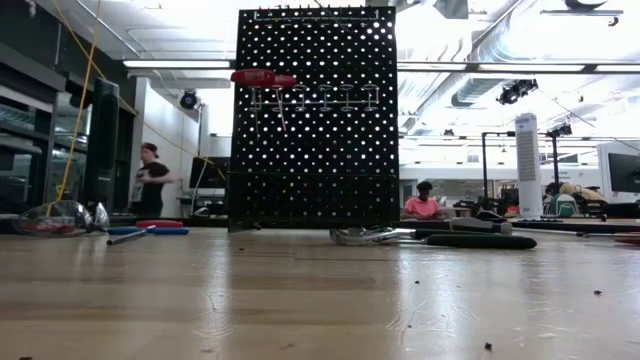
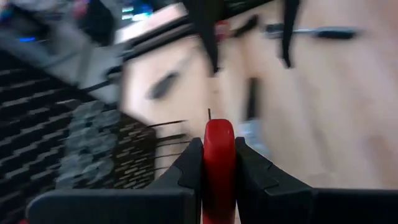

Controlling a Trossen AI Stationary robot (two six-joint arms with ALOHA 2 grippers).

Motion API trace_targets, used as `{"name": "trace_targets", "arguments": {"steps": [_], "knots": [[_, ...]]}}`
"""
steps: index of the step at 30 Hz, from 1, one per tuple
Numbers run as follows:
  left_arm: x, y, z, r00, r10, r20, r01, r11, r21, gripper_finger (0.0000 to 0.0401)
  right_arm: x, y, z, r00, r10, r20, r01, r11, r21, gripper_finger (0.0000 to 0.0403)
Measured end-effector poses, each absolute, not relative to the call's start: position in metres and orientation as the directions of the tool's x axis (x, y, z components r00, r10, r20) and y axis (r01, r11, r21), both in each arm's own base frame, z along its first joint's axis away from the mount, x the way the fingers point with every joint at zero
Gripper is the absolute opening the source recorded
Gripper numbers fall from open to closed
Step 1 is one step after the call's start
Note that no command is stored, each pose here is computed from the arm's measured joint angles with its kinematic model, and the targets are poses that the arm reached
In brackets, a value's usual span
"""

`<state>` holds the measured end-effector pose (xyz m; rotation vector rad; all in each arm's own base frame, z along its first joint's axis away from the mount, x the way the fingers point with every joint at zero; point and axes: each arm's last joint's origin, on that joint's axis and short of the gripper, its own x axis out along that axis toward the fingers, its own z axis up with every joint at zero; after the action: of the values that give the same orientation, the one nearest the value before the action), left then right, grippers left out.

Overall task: Hang tools onto peg board
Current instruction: Hang the bottom red allen wrench on the peg board

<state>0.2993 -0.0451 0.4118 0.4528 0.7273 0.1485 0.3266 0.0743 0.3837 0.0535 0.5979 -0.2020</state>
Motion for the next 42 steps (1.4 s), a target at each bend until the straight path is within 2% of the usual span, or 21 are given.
{"name": "trace_targets", "arguments": {"steps": [4,8,12,15,19,24,27,42], "knots": [[0.29,-0.025,0.436,0.705,0.45,-0.548,-0.134,0.843,0.52,0.0043,0.319,0.073,0.386,0.777,-0.245,-0.58,0.274,0.961,-0.04,0.019],[0.284,0.002,0.454,0.675,0.51,-0.532,-0.27,0.843,0.465,0.0043,0.304,0.075,0.398,0.767,-0.323,-0.555,0.329,0.94,-0.093,0.019],[0.286,0.032,0.459,0.616,0.508,-0.601,-0.343,0.861,0.376,0.0043,0.281,0.076,0.414,0.764,-0.382,-0.52,0.402,0.912,-0.08,0.019],[0.293,0.051,0.452,0.516,0.466,-0.719,-0.361,0.879,0.311,0.0043,0.268,0.075,0.423,0.766,-0.405,-0.499,0.444,0.895,-0.045,0.019],[0.313,0.064,0.442,0.401,0.435,-0.806,-0.341,0.888,0.309,0.0043,0.257,0.077,0.428,0.769,-0.427,-0.476,0.474,0.88,-0.023,0.019],[0.33,0.062,0.444,0.445,0.452,-0.773,-0.294,0.889,0.35,0.0043,0.256,0.082,0.428,0.77,-0.437,-0.465,0.481,0.876,-0.027,0.019],[0.331,0.062,0.441,0.418,0.466,-0.78,-0.284,0.882,0.375,0.0043,0.256,0.084,0.427,0.767,-0.438,-0.47,0.486,0.874,-0.02,0.019],[0.322,0.067,0.449,0.412,0.519,-0.749,-0.364,0.847,0.387,0.0043,0.255,0.084,0.425,0.759,-0.444,-0.476,0.489,0.871,-0.032,0.019]]}}
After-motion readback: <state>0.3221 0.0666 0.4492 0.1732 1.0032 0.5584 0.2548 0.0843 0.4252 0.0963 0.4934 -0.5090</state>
